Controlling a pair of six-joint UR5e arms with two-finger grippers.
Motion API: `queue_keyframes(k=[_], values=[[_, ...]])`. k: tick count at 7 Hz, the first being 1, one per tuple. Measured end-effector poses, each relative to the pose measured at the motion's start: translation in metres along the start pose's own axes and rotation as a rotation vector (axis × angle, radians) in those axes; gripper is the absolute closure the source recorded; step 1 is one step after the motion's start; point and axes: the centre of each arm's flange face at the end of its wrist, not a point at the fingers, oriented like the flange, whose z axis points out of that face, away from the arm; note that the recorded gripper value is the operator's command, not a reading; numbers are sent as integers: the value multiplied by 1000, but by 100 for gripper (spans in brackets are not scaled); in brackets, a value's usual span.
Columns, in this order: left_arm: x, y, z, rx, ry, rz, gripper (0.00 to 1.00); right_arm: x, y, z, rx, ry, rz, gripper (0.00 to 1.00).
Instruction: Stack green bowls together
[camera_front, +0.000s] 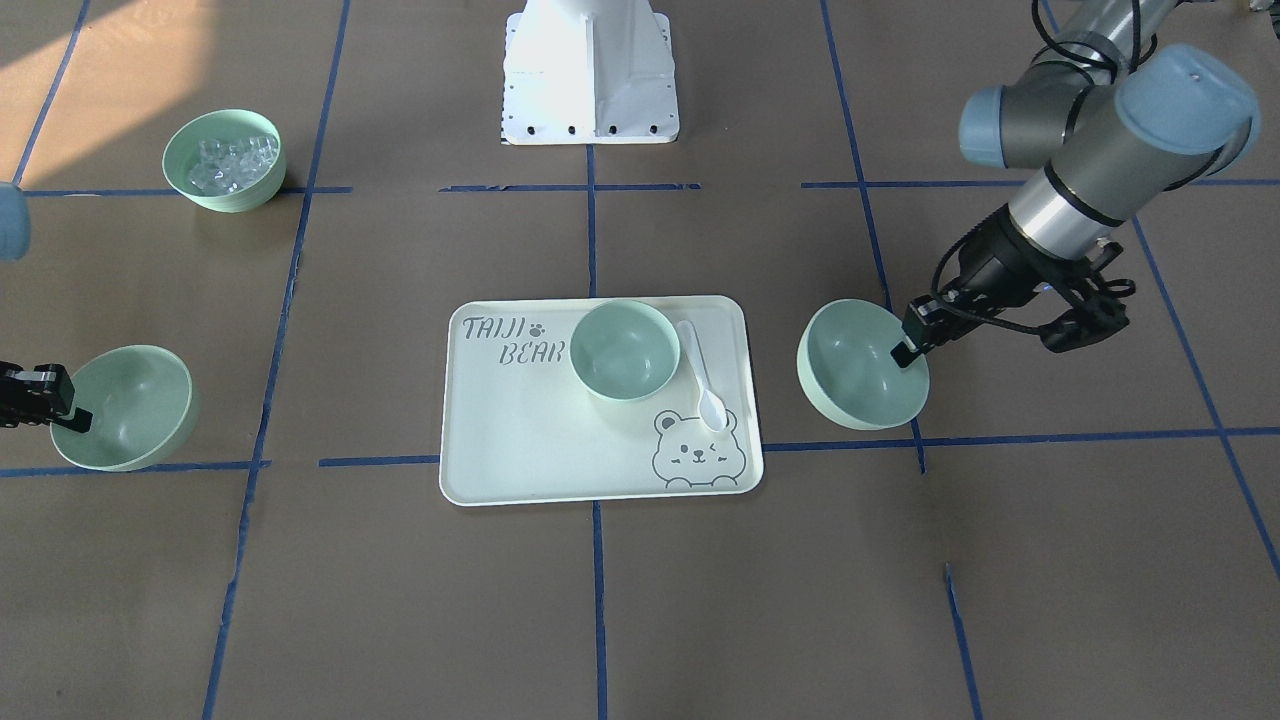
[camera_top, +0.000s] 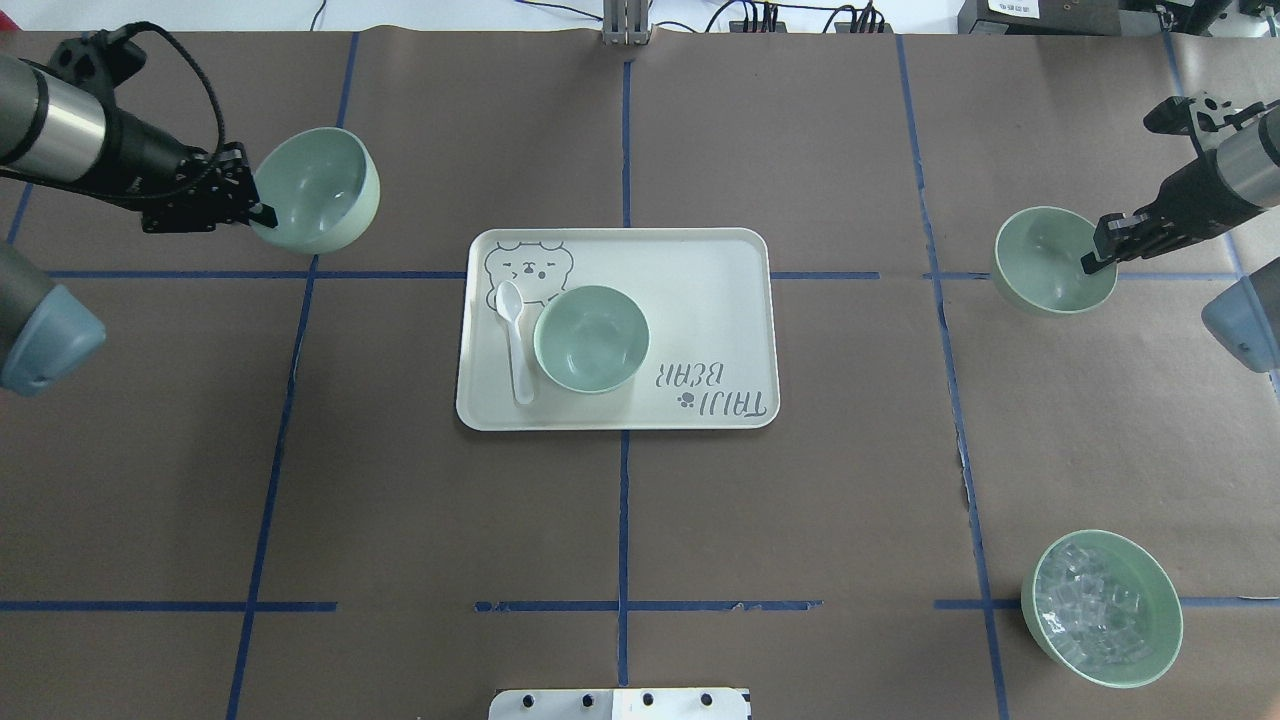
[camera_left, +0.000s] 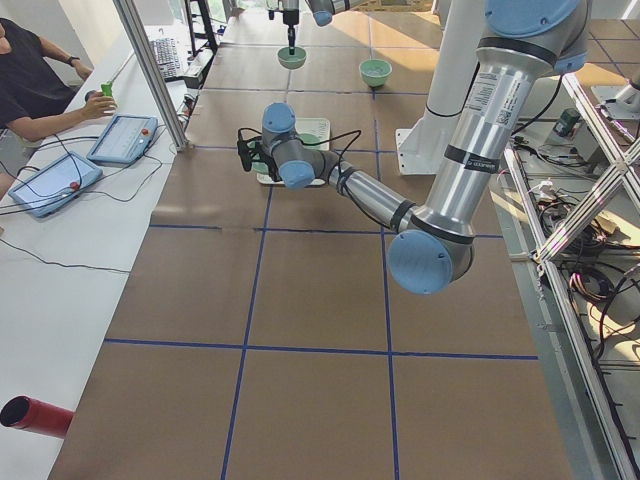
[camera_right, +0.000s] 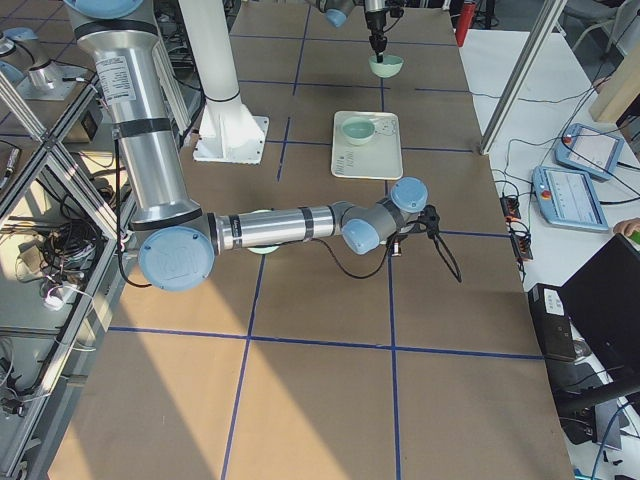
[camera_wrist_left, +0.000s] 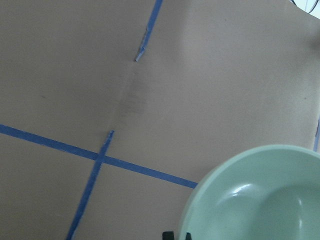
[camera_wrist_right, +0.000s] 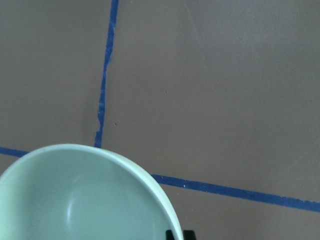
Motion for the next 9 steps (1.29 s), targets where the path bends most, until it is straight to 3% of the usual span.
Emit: queue_keyframes(k=[4, 9], values=[[126, 106, 78, 62, -106, 11, 100, -16, -23, -35, 44, -41, 9, 100], [139, 152, 114, 24, -143, 48, 100, -42, -33, -49, 68, -63, 35, 100]])
